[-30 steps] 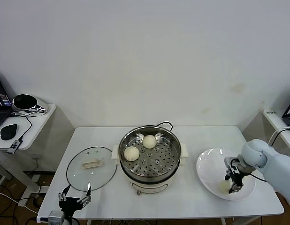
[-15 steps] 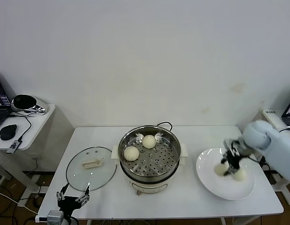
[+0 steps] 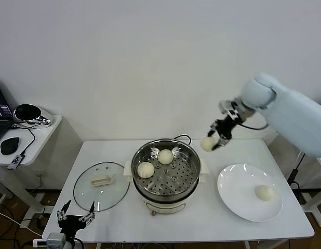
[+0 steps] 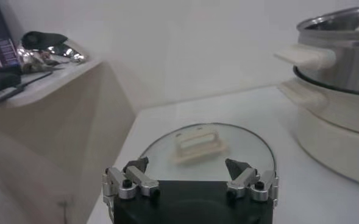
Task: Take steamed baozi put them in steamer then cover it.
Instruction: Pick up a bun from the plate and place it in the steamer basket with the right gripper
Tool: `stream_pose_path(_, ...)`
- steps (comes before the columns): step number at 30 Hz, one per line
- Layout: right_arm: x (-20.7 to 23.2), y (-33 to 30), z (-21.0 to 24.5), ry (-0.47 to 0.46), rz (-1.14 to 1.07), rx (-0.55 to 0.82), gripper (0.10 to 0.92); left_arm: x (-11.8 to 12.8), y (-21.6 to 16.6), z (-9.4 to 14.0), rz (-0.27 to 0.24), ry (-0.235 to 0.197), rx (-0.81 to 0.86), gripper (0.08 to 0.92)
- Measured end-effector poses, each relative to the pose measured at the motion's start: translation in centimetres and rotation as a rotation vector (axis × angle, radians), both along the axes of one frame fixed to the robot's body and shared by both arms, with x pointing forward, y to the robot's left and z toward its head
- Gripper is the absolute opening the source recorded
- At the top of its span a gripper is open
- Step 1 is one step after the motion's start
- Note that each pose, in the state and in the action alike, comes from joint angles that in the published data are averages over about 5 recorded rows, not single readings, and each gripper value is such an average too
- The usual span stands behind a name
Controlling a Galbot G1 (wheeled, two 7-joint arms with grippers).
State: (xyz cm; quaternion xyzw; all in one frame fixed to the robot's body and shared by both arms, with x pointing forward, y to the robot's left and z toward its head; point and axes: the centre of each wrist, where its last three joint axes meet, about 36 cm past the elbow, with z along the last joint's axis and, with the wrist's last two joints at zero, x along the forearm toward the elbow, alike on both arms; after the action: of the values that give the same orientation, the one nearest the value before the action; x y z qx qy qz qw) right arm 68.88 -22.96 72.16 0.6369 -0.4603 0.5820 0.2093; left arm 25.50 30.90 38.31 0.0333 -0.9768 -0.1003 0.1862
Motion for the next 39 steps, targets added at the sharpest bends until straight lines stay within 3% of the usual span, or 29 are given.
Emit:
stream_pose_path(9,0.8,7.6,0.0,-0.078,0.478,-0.021,0.534,-0.5,-0.3,0.3,0.017,-0.007,-0.001,0.823)
stream_pose_path(19,-1.6,13.7,-3.0,-0.161,0.865,-0.125,0.535,-0.4,-0.2,0.6,0.025,-0.026,-0.007,0.823)
stream_pose_path(39,-6.8,19.3,-9.7,-0.127,1.215,-0.199,0.536,-0.2,-0.2,0.2,0.028,-0.022,-0.02,0.823)
